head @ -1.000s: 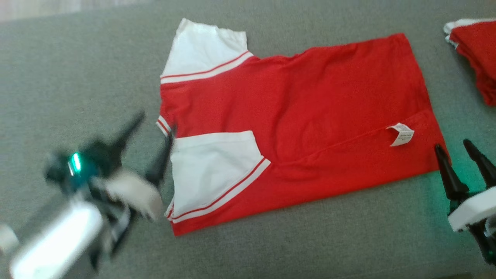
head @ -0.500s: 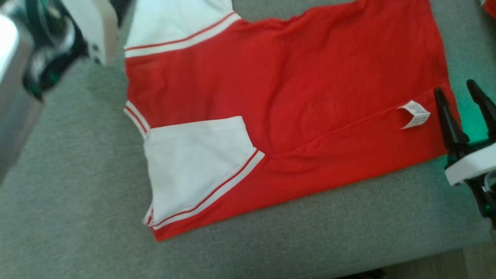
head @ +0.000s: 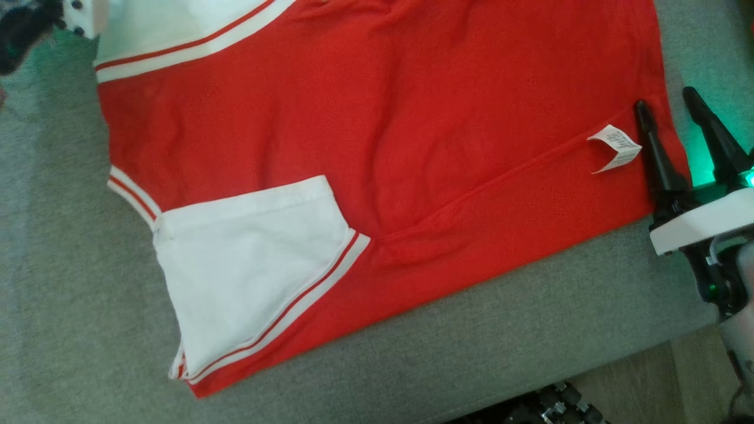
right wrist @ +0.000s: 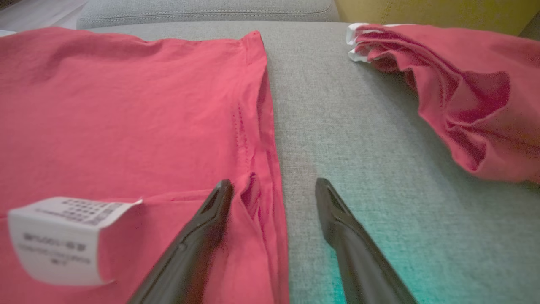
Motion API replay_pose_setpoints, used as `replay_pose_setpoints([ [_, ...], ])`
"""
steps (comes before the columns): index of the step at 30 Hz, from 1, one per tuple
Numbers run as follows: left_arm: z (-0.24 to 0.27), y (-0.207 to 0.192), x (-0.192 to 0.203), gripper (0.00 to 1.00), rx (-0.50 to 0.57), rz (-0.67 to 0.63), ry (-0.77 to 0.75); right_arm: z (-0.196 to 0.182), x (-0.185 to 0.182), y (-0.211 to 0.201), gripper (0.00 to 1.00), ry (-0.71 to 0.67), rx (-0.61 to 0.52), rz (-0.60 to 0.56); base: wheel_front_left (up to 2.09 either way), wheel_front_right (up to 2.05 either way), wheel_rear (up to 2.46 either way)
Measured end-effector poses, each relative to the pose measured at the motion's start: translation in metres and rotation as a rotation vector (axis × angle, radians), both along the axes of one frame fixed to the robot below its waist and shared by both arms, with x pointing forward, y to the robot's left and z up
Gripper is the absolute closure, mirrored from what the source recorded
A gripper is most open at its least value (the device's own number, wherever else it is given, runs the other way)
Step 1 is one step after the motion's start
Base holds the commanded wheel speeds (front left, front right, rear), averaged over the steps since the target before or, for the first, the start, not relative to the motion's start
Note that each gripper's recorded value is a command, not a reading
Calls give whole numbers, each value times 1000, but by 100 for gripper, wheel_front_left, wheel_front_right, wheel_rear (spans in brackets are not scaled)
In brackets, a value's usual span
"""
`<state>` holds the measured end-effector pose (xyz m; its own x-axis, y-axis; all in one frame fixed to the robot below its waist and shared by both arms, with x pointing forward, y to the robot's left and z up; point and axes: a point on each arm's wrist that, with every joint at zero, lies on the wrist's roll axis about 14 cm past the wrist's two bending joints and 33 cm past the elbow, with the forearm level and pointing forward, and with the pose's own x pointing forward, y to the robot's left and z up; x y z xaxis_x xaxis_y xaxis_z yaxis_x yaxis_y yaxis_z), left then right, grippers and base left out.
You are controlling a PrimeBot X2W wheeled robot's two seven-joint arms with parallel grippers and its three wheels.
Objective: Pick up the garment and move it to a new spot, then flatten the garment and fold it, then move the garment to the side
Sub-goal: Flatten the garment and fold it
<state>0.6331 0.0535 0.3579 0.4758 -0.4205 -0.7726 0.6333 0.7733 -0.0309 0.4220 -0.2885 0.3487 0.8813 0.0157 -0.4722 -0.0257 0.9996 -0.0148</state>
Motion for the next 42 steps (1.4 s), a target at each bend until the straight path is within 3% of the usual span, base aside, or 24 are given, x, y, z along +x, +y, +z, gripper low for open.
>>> replay_pose_setpoints([
  [10,-2,-8,3,0,-6,-12,23,-1,-3,-5,0,-3,1,-17,0,0,0],
  [11,-2,-8,2,9,-6,-12,32,-1,-3,-5,0,-3,1,-19,0,0,0],
  [12,-2,-9,1,26,-10,-12,41,-1,-3,-6,0,-6,2,-21,0,0,0],
  [13,-3,-9,0,26,-12,-14,51,-1,-3,-6,0,-5,4,-23,0,0,0],
  [14,-3,-10,-2,53,-12,-16,59,-1,-3,-6,0,-5,5,-24,0,0,0],
  [15,-3,-11,-3,96,-10,-20,68,-1,-3,-6,0,-6,6,-24,0,0,0],
  [16,-3,-12,-5,100,-8,-29,74,-1,-3,-6,0,-8,6,-24,0,0,0],
  [24,13,-13,-8,100,2,-71,14,18,16,-9,0,-42,-6,4,0,0,0],
  [32,36,-13,-18,100,-9,-114,-47,50,82,-10,0,38,-53,89,0,0,0],
  [42,45,-11,-20,100,-5,-153,-75,25,123,-2,0,237,-161,161,0,0,0],
])
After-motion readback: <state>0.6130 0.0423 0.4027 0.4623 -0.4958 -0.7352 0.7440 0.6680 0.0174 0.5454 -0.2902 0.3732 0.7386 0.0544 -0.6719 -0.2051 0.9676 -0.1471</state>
